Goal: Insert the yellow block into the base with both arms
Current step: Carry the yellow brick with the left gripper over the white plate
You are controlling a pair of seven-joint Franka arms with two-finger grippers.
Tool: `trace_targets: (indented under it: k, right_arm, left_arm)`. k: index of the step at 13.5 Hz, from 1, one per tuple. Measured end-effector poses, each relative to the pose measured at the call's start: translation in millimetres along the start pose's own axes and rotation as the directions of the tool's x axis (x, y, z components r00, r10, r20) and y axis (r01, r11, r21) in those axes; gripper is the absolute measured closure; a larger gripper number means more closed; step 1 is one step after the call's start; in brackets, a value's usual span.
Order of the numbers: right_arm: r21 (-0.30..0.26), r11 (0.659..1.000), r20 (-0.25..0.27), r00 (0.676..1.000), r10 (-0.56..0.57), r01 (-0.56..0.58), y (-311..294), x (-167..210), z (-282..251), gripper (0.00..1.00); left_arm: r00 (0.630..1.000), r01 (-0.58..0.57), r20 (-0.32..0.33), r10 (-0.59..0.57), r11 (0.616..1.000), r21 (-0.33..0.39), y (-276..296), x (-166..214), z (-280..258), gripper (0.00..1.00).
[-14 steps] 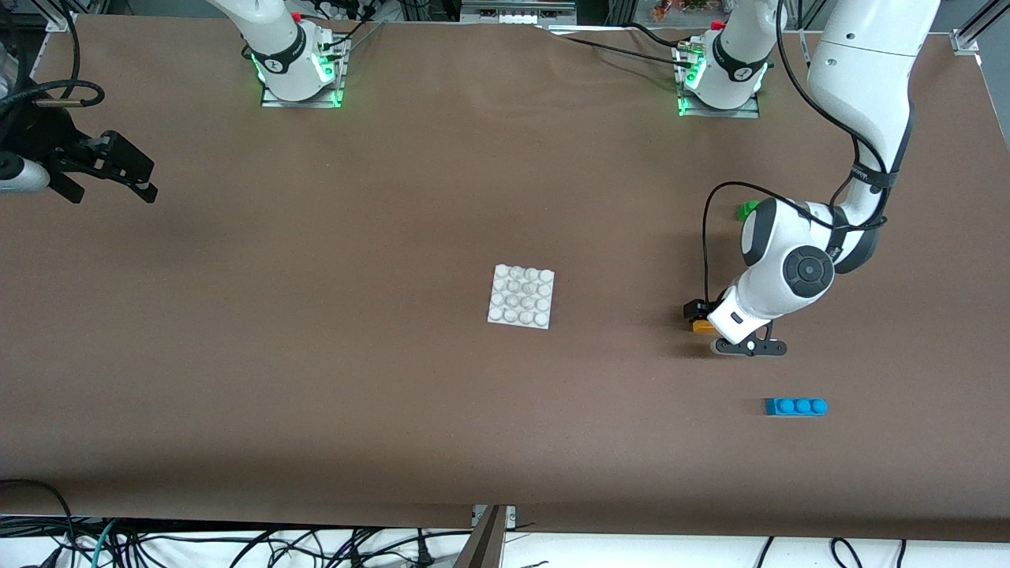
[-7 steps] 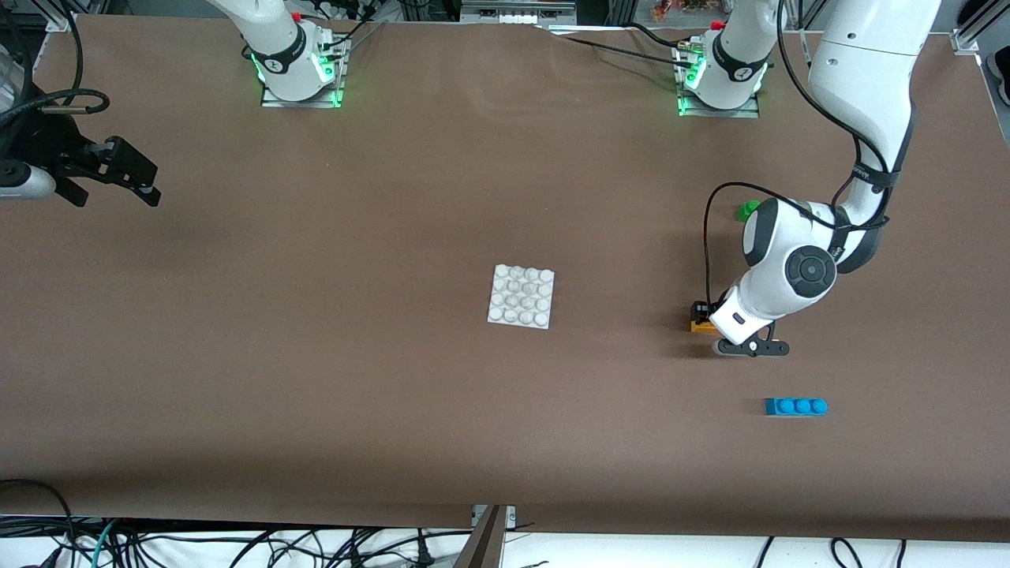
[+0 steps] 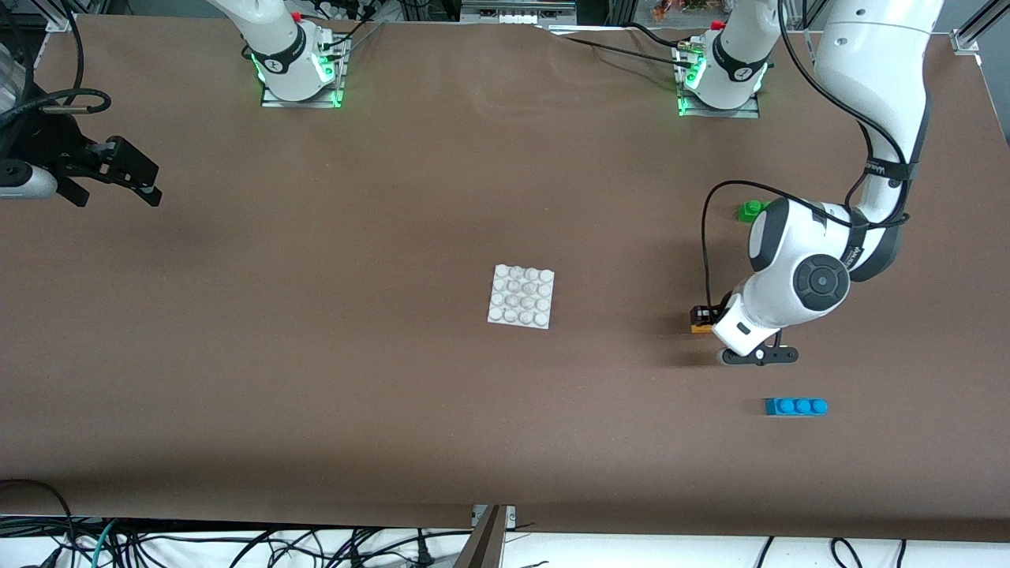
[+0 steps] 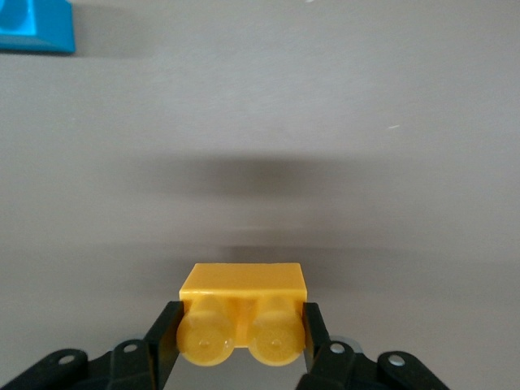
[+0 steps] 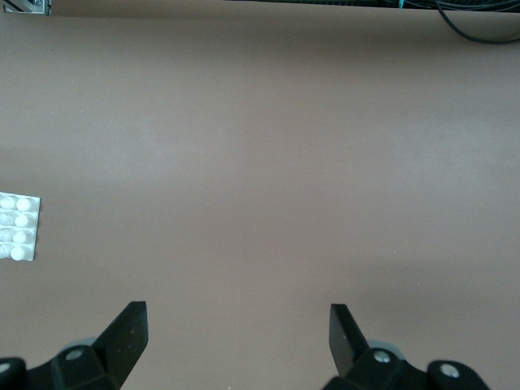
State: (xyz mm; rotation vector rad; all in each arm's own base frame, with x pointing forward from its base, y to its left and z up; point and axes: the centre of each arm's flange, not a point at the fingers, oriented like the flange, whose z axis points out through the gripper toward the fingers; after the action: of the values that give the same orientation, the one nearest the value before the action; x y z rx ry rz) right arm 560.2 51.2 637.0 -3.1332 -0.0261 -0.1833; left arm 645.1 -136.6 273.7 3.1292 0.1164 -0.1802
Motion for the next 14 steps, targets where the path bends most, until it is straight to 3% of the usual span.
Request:
trace_targets:
  k: [6, 10, 14]
  right_arm:
    - [0.000, 1.000, 0.004, 1.000, -0.003, 0.003, -2, 1, 2, 0.01]
    - [-0.001, 1.000, 0.006, 1.000, -0.002, 0.002, -1, 1, 4, 0.01]
    - [-0.001, 1.000, 0.006, 1.000, -0.002, 0.002, -1, 1, 4, 0.01]
  left_arm:
    - [1.000, 0.001, 0.007, 0.000, 0.997, -0.083, 159, -55, -36, 0.37]
    - [0.997, -0.056, 0.053, 0.060, 0.996, -0.076, 253, -113, -6, 0.37]
    - [0.996, -0.075, 0.047, 0.079, 0.994, -0.084, 297, -117, 27, 0.37]
